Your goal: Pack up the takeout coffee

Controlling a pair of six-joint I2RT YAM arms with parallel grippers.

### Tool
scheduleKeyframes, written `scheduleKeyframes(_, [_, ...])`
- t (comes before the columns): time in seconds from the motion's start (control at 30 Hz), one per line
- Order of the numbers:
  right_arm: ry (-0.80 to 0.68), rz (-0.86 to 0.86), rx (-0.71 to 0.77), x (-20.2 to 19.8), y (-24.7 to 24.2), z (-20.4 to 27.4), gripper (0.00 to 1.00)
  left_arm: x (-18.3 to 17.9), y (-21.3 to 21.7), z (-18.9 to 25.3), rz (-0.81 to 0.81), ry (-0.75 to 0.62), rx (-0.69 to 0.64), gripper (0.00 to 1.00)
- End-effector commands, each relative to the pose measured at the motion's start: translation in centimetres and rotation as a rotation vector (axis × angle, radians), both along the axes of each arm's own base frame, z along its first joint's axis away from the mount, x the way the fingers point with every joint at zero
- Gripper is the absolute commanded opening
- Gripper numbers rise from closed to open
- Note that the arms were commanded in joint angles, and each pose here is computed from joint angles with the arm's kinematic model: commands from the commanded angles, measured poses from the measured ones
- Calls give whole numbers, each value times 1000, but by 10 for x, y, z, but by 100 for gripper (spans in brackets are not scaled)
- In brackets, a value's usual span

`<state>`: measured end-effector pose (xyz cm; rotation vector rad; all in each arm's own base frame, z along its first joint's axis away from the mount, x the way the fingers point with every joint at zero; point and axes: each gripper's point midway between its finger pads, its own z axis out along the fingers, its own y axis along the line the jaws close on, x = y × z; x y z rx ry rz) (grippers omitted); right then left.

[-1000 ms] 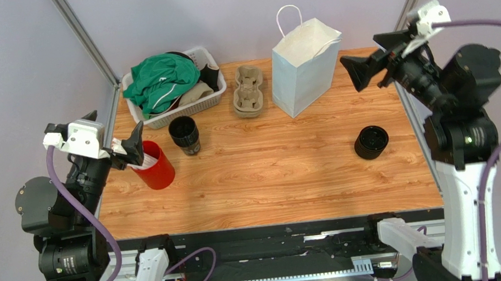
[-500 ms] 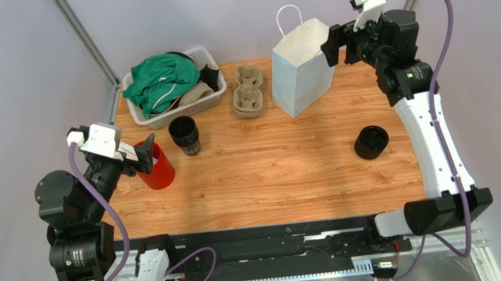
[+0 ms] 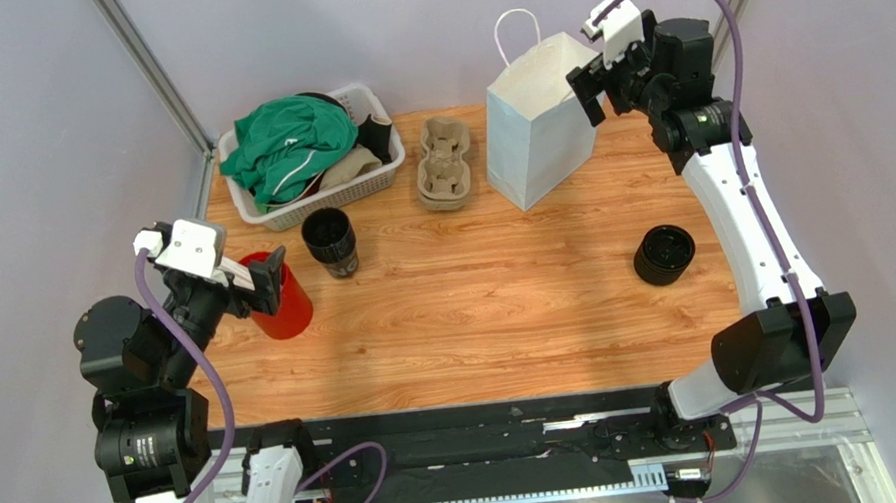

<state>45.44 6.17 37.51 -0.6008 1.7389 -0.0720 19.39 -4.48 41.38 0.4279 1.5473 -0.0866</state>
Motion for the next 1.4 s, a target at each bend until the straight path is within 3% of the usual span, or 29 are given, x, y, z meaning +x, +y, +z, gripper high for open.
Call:
scheduleKeyframes(0.0, [-115, 52, -227, 1, -10, 16, 96, 1, -6, -3, -36, 18, -25, 99])
scheduleKeyframes(0.27, [-139, 11, -313, 27, -18, 17, 97, 2, -8, -8, -49, 32, -39, 99])
scheduleKeyframes(0.47, [-152, 23, -380, 46, -8, 2, 91, 4, -8, -13, -50, 44, -45, 99])
scheduleKeyframes(0.57, [-170, 32, -402, 51, 0, -1, 80, 5, -8, -13, -53, 47, -47, 99])
scheduleKeyframes(0.6, [-185, 36, -401, 53, 3, 1, 72, 5, -8, -13, -53, 45, -47, 99])
scheduleKeyframes(0.67, [-192, 52, -404, 53, 7, -1, 63, 7, -8, -15, -51, 50, -48, 99])
scheduleKeyframes(0.7, [-198, 57, -404, 52, 9, 0, 50, 7, -8, -15, -51, 53, -48, 99])
scheduleKeyframes(0.73, [-199, 59, -404, 52, 10, 0, 44, 7, -8, -15, -53, 52, -50, 99])
scheduleKeyframes(0.77, [-200, 65, -405, 51, 12, 0, 32, 9, -8, -16, -53, 55, -52, 99])
scheduleKeyframes(0.87, [-198, 77, -412, 43, 13, -3, 19, 9, -9, -17, -58, 61, -56, 99])
scheduleKeyframes(1.0, [-194, 89, -418, 25, 13, -7, 11, 10, -9, -15, -62, 57, -58, 99])
scheduleKeyframes(1.37, [-213, 157, -312, -51, 39, 17, 11, 10, -10, -17, -67, 62, -66, 99])
